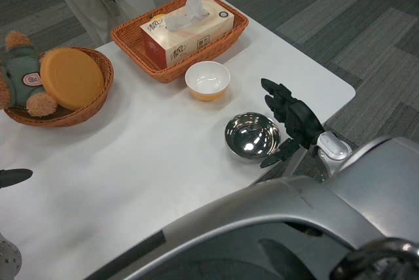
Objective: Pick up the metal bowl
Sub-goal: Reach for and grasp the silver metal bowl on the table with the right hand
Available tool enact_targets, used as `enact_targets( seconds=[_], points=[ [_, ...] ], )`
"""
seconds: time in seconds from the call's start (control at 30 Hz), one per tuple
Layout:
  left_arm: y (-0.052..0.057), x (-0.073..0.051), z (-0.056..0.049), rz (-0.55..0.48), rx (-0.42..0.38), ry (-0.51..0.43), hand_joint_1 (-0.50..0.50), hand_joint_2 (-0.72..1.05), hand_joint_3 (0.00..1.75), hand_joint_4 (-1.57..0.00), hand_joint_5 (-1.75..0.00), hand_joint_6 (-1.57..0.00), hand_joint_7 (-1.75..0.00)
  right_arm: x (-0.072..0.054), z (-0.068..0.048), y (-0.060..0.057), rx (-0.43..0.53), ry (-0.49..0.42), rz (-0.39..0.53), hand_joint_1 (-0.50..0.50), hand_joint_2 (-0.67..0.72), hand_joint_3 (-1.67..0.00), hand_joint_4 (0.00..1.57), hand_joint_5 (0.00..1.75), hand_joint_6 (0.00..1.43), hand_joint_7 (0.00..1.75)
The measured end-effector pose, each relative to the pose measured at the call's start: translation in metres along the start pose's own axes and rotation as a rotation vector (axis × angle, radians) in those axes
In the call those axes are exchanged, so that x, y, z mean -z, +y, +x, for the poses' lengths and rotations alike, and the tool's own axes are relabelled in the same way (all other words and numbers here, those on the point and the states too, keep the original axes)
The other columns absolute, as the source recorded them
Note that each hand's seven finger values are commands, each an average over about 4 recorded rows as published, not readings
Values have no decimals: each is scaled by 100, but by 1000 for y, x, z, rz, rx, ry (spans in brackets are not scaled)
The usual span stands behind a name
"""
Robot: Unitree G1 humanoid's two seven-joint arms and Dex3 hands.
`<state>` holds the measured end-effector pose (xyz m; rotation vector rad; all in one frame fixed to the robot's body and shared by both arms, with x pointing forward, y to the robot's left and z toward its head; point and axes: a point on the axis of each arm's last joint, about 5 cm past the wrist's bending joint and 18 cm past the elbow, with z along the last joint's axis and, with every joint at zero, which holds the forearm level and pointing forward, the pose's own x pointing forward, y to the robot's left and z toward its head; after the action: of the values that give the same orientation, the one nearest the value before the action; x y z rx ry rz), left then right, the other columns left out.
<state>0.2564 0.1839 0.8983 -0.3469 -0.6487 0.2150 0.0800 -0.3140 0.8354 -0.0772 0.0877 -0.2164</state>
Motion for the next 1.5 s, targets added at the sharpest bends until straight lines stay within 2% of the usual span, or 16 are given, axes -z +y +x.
enact_targets(
  seconds=[0.27,0.4,0.47,0.67,0.93,1.07,1.17,1.3,1.5],
  points=[
    [1,2,-1,7,1,13,-50,-68,9,0,0,0,0,0,-6,-4,12,17,-10,-42,9,-32,0,0,0,21],
    [0,2,0,7,6,14,-50,-66,9,0,0,0,0,5,-3,-2,12,36,-2,-42,6,-32,0,0,0,21],
    [0,2,0,7,6,14,-50,-70,9,0,0,0,0,8,0,0,8,46,2,-42,3,-32,0,0,0,21],
    [0,2,0,7,5,14,-50,-64,9,0,0,0,0,18,6,7,11,69,18,-42,3,-32,0,0,0,21],
    [0,2,0,7,4,14,-50,-66,9,0,0,0,0,20,13,13,38,34,5,-42,3,-32,0,0,0,21],
    [0,2,0,8,3,14,-50,-64,9,0,0,0,0,21,14,14,44,34,1,-42,3,-32,0,0,0,21],
    [1,2,0,10,2,17,-50,-70,9,0,0,0,0,22,13,14,46,40,2,-42,3,-32,0,0,0,21],
    [1,3,0,13,0,19,-50,-66,9,0,0,0,0,23,12,14,50,46,5,-42,3,-32,0,0,0,21],
    [1,3,1,19,1,21,-50,-72,9,0,0,0,0,23,10,12,62,46,5,-42,3,-32,0,0,0,21]
  ],
)
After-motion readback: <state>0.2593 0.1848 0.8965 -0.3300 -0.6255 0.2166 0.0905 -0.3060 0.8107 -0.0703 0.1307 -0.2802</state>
